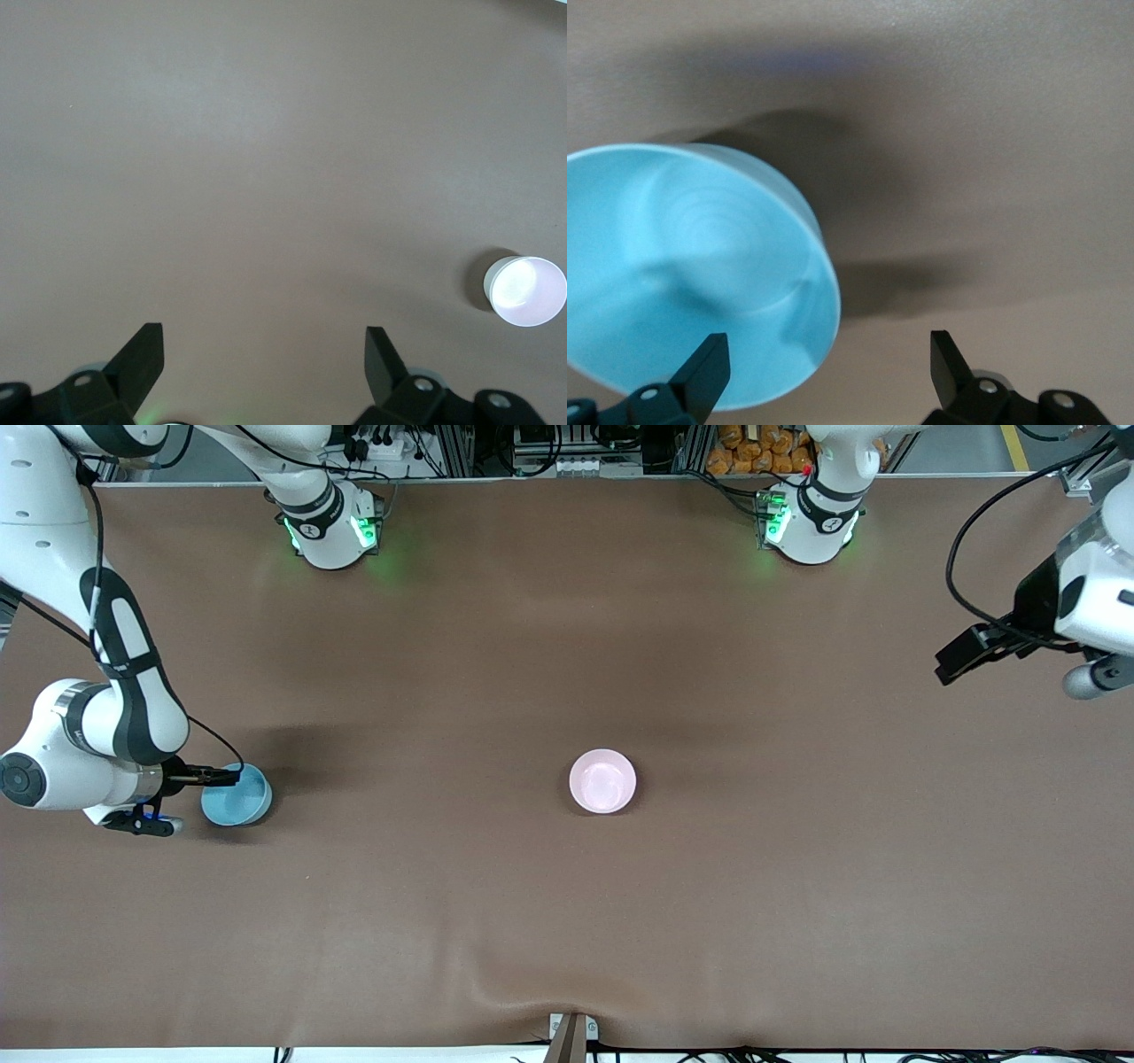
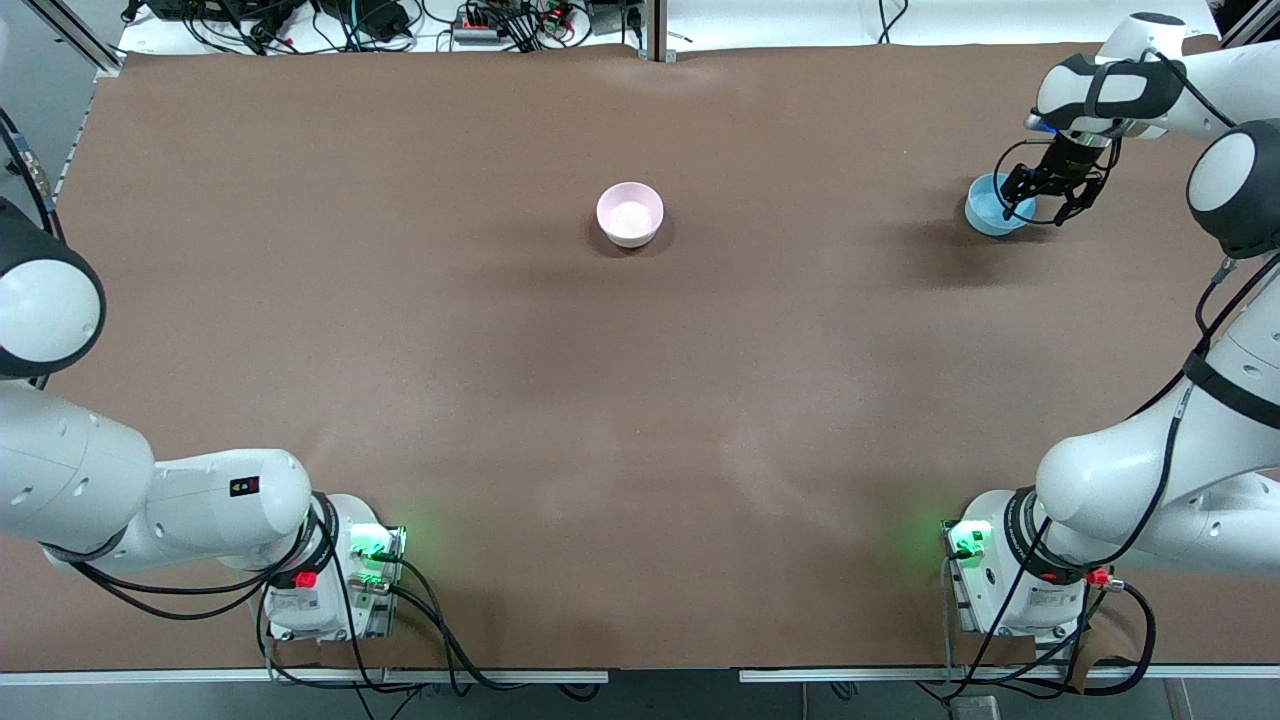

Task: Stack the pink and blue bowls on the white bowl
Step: 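Close the right gripper on the blue bowl rim and lift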

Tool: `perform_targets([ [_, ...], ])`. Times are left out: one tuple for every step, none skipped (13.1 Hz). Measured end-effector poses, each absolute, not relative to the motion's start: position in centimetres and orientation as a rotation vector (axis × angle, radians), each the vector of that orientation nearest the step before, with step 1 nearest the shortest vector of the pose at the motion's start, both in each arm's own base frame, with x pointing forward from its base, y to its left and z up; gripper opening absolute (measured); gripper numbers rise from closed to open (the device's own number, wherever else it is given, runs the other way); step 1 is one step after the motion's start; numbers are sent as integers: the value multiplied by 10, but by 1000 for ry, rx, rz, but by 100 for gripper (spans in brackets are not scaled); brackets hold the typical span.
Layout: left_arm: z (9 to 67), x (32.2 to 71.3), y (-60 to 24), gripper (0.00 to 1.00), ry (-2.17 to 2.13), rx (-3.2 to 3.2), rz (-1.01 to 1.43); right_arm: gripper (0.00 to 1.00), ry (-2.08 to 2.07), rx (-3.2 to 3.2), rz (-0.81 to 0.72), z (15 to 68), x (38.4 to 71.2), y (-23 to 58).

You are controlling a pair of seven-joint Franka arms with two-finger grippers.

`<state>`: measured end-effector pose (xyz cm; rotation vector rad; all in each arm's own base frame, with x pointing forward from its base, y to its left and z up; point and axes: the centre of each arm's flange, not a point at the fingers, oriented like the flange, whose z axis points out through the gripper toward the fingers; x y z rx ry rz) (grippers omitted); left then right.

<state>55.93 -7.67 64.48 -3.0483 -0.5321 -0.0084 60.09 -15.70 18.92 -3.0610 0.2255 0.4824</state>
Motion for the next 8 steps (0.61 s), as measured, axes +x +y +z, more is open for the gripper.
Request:
perform_targets([
  [645, 558, -73, 100, -542, -3045, 5, 91, 226, -3061, 481, 185, 601, -157],
  [644, 558, -71, 100, -548, -3041, 19, 78, 225, -3063, 469, 182, 602, -157],
  [644, 557, -70, 100, -549, -3038, 30, 66, 225, -3067, 452, 180, 603, -157],
  [644, 555, -70, 100, -549, -3035, 44, 54, 224, -3068, 447, 178, 603, -157],
  [644, 554, -69, 100, -551, -3037, 60, 44, 224, -3068, 447, 177, 603, -157],
  [643, 554, -65, 100, -557, -3057, 80, 31, 224, -3068, 447, 177, 603, -157],
  [643, 554, -59, 100, -565, -3082, 97, 19, 223, -3068, 447, 177, 603, -157],
  [643, 555, -50, 100, -566, -3101, 107, 9, 222, -3067, 446, 178, 604, -156],
])
